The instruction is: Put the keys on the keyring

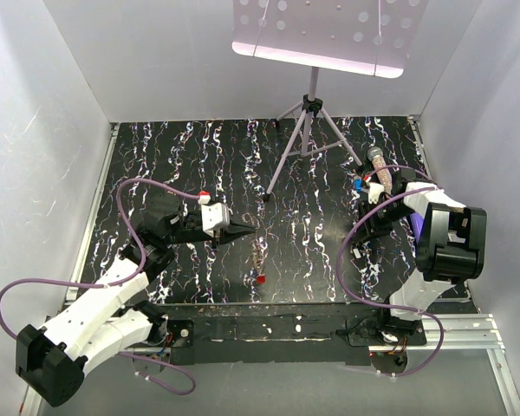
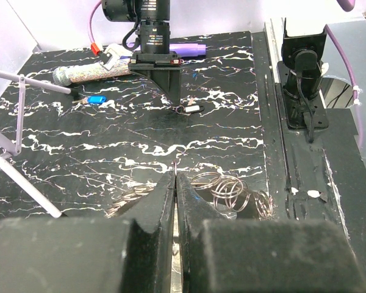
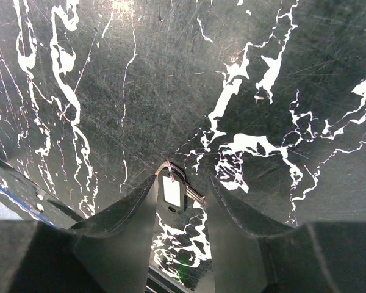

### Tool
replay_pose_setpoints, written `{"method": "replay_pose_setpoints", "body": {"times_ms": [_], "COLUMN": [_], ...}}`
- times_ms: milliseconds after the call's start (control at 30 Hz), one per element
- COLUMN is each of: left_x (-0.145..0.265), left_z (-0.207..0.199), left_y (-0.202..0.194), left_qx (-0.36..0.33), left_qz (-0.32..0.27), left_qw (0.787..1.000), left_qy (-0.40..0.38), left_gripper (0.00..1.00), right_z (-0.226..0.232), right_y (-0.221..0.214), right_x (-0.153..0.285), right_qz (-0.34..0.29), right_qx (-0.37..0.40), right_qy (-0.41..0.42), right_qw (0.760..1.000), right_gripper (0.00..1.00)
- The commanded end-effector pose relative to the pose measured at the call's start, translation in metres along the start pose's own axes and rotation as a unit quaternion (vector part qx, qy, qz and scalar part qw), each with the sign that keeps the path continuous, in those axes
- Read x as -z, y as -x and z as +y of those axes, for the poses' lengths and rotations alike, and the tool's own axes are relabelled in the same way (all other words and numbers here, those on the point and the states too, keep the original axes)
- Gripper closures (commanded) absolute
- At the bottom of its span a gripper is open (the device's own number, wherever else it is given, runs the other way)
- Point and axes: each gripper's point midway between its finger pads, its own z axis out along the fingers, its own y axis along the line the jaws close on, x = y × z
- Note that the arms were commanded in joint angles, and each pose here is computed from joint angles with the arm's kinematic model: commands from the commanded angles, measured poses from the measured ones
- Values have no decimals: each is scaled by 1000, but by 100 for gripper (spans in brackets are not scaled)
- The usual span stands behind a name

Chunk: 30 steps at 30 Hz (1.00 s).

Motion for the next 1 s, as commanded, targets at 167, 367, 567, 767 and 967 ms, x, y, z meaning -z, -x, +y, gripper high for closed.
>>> {"method": "replay_pose_setpoints", "body": {"times_ms": [167, 367, 567, 767, 967], "left_x": [5, 6, 6, 6, 6], "left_z": [1, 1, 3, 3, 3], "left_y": [20, 21, 20, 20, 20], "left_qx": [-33, -35, -37, -38, -39], "left_qz": [-21, -21, -18, -17, -17], "left_qw": [999, 999, 999, 999, 999], "left_qy": [5, 9, 12, 12, 12], "left_gripper": [100, 100, 100, 100, 100], "right_z": [4, 7, 9, 9, 4], "right_y": [5, 6, 10, 11, 11], "right_x": [3, 4, 8, 8, 6], "right_qz": [-6, -9, -19, -25, -22], "right_qx": [14, 19, 23, 20, 14], "right_qy": [8, 15, 16, 12, 1], "right_qw": [1000, 1000, 999, 999, 1000], "right_gripper": [55, 54, 54, 54, 55]}}
